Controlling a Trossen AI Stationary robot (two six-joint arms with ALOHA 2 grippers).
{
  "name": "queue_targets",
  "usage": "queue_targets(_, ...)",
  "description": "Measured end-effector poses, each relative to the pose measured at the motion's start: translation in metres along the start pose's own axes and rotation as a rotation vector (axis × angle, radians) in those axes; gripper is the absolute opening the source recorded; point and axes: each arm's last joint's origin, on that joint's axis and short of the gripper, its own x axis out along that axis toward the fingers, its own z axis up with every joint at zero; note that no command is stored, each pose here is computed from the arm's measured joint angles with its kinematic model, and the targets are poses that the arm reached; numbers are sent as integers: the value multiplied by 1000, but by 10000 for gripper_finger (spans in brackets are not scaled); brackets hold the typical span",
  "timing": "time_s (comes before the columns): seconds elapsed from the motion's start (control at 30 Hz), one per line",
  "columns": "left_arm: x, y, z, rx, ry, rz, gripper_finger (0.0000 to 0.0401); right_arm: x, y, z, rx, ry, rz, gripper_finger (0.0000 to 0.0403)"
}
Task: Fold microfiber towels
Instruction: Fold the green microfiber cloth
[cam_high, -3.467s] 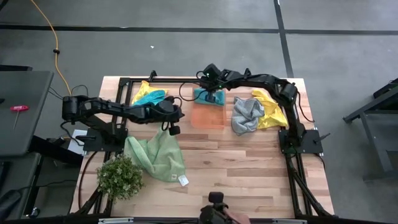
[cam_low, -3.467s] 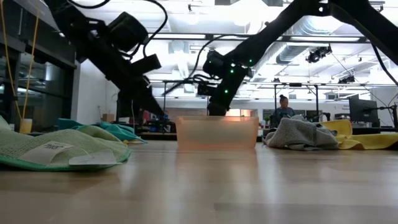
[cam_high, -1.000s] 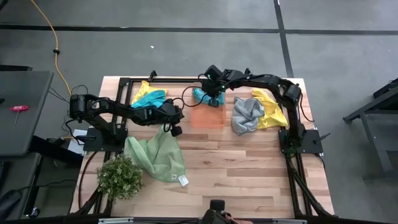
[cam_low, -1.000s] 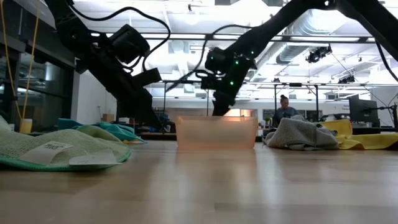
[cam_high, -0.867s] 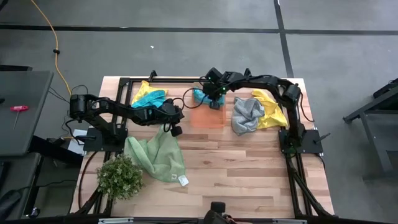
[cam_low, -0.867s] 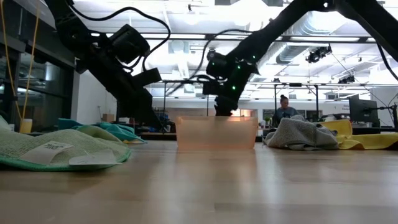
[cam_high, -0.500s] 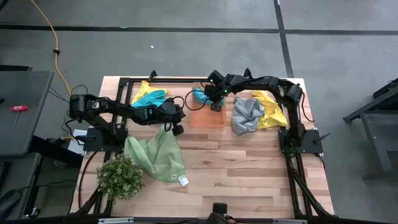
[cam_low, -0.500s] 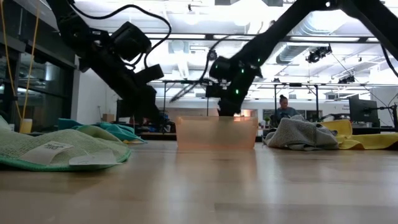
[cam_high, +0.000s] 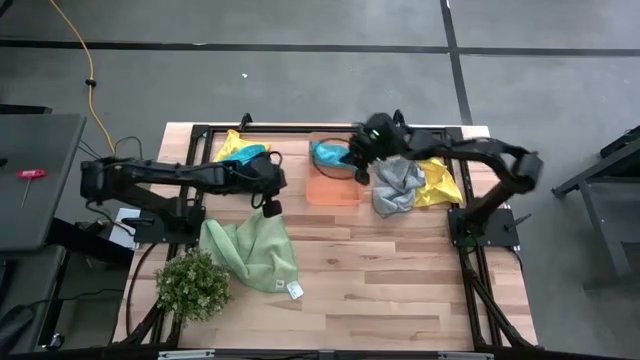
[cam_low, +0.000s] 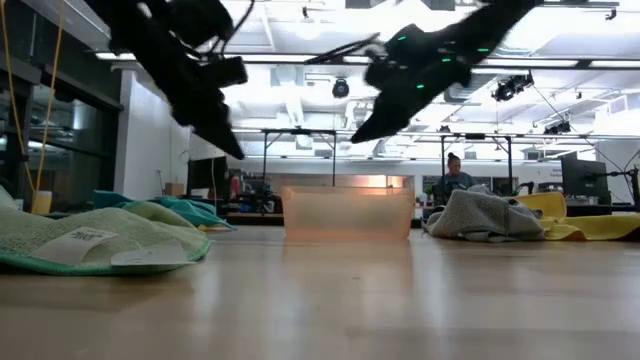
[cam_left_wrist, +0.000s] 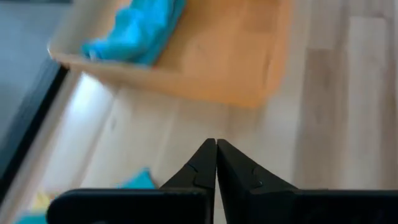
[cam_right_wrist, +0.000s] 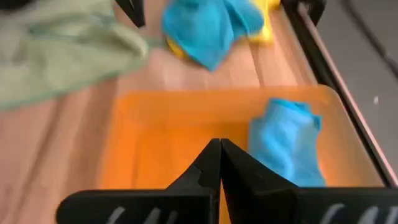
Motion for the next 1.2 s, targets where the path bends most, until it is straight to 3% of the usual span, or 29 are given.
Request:
queue_targets(0.17, -15, -7, -11, -81, 81, -18, 39, -20, 41, -33, 75, -116, -30, 0)
queue_targets(0.33, -3, -13, -28, -206, 174, 12, 94, -31, 73, -54, 153, -179, -41, 0)
queue_targets(0.53, 18, -13, -61, -376, 325, 86, 155, -28, 94, -72, 205, -189, -74, 0)
queue_targets(0.7, 24, -20, -70, -514, 322, 80, 175, -27, 103, -81, 212, -161, -150, 0)
queue_targets(0.93, 17, -53, -70, -532, 334, -23, 175, -27, 103, -82, 176, -159, -163, 0)
queue_targets(1.2, 2, -80, -59, -457, 248, -39, 174, -27, 100, -82, 181, -158, -185, 0)
